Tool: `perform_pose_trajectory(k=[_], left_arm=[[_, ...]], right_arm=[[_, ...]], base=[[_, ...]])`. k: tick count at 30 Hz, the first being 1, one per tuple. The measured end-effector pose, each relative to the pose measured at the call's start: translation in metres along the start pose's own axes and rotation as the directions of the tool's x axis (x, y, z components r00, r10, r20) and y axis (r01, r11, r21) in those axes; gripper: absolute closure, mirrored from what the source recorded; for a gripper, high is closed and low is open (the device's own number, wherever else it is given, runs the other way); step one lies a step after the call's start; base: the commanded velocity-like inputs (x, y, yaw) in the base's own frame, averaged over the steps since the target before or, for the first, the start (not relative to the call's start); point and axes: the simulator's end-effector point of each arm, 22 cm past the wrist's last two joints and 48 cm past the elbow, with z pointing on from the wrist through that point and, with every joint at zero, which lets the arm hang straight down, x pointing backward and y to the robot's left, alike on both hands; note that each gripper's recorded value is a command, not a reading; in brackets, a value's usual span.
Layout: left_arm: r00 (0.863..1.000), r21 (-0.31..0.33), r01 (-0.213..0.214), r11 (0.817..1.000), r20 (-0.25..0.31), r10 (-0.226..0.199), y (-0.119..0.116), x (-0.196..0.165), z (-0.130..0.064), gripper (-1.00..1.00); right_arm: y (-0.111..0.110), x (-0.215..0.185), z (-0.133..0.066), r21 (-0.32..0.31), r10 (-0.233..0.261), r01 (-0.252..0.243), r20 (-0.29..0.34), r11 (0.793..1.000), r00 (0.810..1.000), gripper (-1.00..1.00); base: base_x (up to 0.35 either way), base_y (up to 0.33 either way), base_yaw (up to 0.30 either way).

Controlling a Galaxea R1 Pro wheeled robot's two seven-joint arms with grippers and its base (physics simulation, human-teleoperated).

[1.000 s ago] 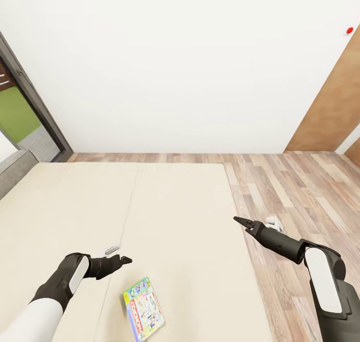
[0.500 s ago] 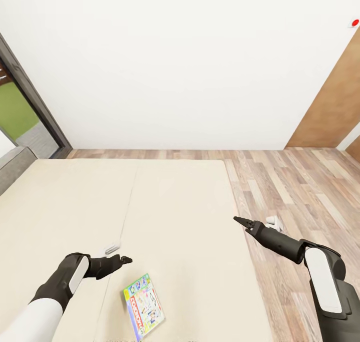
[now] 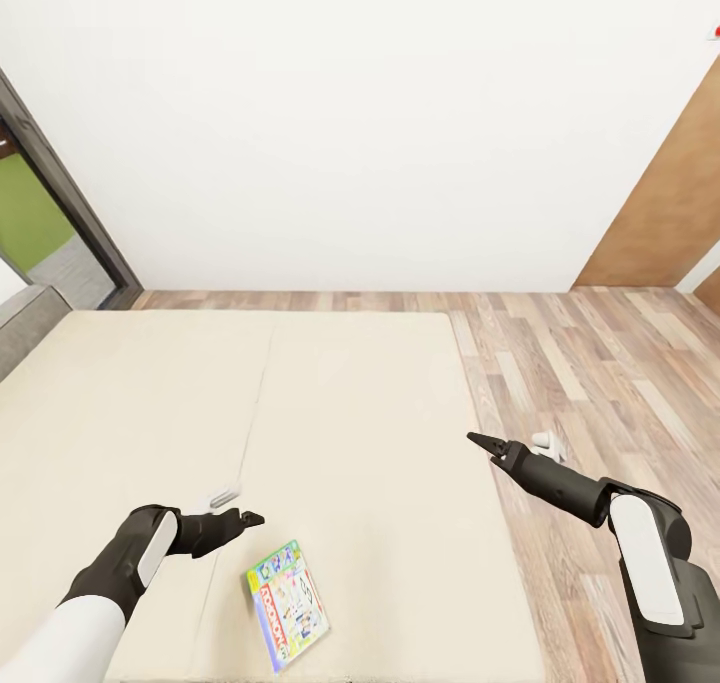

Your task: Put all the toys in the child's room - the three board games (two on the bed and one on the table), the two jigsaw puzzles on the table, and the tennis ball on the table - inside the toy box on the table in the child's room.

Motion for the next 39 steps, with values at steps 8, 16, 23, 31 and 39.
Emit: perform_pose_trajectory(k=[8,16,23,31,39], left_arm=[[1.000,-0.026,0.004,1.000,0.000,-0.004,0.018,-0.002,-0.003,-1.00],[1.000,-0.044,0.008,0.999,-0.005,-0.008,0.030,-0.002,-0.002,-1.00],[1.000,-0.044,-0.003,0.999,0.010,0.003,0.030,-0.003,0.004,-1.00],[1.000,-0.047,-0.012,0.999,0.003,0.012,0.031,0.001,0.010,-1.00],[1.000,-0.051,-0.009,0.999,-0.007,0.008,0.034,0.006,0.015,-1.00]], right_arm=[[-0.005,0.003,0.003,0.006,0.007,-0.007,-0.008,1.000,1.000,-1.00],[-0.011,0.006,0.006,0.014,0.014,-0.014,-0.016,1.000,1.000,-1.00],[-0.016,0.009,0.009,0.021,0.021,-0.020,-0.022,1.000,1.000,-1.00],[-0.022,0.013,0.011,0.029,0.028,-0.027,-0.030,0.999,0.999,-1.00],[-0.027,0.016,0.014,0.037,0.035,-0.034,-0.039,0.999,0.999,-1.00]], base=[[0.000,0.000,0.000],[0.000,0.000,0.000],[0.000,0.000,0.000],[0.000,0.000,0.000],[0.000,0.000,0.000]])
